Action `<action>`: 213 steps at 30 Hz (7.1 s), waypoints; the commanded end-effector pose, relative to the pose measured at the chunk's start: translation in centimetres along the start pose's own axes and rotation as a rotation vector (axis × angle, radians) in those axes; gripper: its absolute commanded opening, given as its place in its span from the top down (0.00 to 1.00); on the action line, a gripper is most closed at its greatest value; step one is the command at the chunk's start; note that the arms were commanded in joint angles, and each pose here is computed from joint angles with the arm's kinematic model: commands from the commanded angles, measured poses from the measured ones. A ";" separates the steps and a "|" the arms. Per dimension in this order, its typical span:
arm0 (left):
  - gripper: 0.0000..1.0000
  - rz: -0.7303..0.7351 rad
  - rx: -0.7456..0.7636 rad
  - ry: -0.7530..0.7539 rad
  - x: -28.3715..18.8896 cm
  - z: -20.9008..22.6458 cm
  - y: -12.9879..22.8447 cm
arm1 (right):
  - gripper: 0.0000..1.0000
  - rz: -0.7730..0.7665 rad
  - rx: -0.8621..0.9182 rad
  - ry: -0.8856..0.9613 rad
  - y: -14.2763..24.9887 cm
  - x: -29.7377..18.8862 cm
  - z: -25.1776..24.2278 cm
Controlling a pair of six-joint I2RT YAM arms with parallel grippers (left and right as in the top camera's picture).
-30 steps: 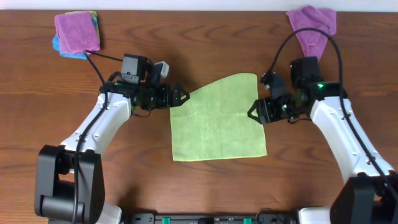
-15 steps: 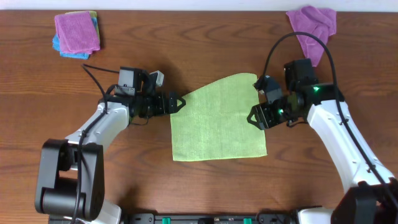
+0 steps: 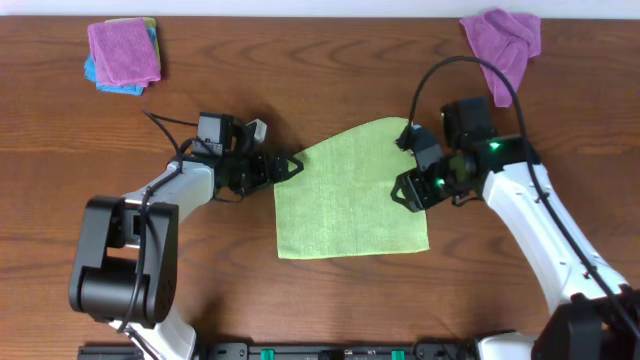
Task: Fold the cloth
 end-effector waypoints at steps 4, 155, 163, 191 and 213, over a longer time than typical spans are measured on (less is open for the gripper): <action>0.04 0.009 -0.111 -0.021 1.8 2.0 -0.3 | 0.48 0.008 -0.050 0.006 0.0 0.5 1.0; 0.05 0.181 -0.351 -0.111 6.3 2.9 3.4 | 0.99 0.132 0.056 0.166 -0.9 13.5 3.8; 0.05 0.053 -0.389 -0.051 6.7 1.7 1.3 | 0.99 0.140 0.057 0.165 -0.8 13.5 3.8; 0.04 0.026 -0.229 0.194 5.5 -1.3 -1.5 | 0.99 0.060 0.009 0.260 -3.0 8.5 3.2; 0.04 0.126 -0.271 -0.027 4.6 3.4 0.7 | 0.52 -0.184 0.209 0.313 -1.8 -0.5 -4.3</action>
Point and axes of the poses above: each gripper's point midway between its finger pads, its own x axis out along the fingers, its own z axis along the line the jaws close on, y = z × x, the point moved 8 cm from there along -x, back along the fingers, and after that the axes turned 15 degrees about -x, right-handed, at the moved point
